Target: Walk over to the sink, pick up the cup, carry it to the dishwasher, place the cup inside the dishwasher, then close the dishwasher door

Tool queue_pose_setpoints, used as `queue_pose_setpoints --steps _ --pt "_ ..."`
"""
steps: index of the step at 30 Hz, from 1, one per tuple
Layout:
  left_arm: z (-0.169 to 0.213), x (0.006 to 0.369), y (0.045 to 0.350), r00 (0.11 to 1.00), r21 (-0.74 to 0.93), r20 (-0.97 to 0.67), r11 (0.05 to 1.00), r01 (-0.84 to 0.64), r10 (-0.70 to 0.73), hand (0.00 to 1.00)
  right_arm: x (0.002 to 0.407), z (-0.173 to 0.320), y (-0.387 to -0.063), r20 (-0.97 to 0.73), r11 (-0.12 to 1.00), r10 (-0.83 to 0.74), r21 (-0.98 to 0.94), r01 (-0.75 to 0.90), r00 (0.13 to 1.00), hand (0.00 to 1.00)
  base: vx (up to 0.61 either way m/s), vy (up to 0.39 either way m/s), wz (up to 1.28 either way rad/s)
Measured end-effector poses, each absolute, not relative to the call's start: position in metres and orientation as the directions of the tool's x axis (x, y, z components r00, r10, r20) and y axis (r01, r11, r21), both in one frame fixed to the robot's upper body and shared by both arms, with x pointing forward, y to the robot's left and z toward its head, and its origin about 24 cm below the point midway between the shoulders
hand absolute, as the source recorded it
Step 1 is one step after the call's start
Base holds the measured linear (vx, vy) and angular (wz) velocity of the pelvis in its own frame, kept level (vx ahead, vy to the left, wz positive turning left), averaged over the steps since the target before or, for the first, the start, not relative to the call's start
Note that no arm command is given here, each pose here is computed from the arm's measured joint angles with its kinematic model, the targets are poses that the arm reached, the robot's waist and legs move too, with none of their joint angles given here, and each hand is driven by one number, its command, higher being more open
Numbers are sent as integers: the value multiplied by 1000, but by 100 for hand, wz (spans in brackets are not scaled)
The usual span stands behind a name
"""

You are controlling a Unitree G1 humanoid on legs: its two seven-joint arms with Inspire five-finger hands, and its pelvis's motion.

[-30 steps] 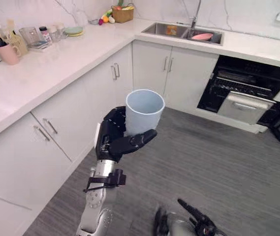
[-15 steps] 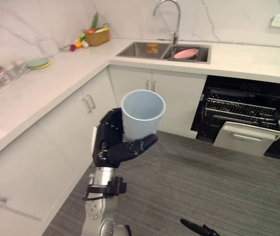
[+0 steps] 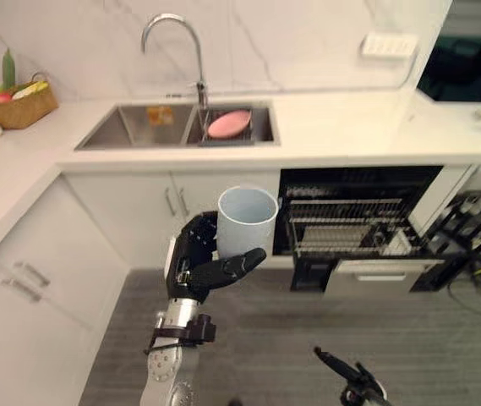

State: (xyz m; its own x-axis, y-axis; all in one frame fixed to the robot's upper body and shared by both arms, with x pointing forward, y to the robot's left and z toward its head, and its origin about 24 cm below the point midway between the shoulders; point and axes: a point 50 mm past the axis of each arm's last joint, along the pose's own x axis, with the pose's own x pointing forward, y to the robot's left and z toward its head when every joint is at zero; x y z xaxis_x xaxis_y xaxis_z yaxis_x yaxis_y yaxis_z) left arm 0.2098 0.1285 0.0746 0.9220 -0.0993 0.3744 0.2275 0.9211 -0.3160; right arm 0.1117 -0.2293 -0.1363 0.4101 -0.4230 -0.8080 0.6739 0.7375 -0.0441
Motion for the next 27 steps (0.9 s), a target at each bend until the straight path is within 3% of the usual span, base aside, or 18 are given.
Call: queue_pose_setpoints --steps 3,10,17,20,23,27 --pt "89 216 132 903 -305 426 931 199 -54 0 122 -125 -229 -762 764 -446 -51 643 470 100 349 -100 -23" --pt "71 213 129 943 -356 334 924 136 -10 0 121 -119 -218 -727 807 -472 -128 577 499 100 311 -144 -18" --pt "69 209 128 943 -327 332 935 134 -20 0 130 -102 -224 -650 742 -581 -173 648 491 100 47 -8 8" --pt "72 210 128 935 -326 354 935 139 -15 0 143 -84 -243 -564 665 -664 -149 732 490 100 53 142 -30" --pt "74 211 132 932 -335 362 933 132 -1 0 142 -45 -293 -403 552 -781 -88 829 478 100 145 250 -37" --pt "70 207 148 937 -339 345 939 63 61 0 149 38 -347 -74 602 -792 67 796 606 100 112 245 -90"
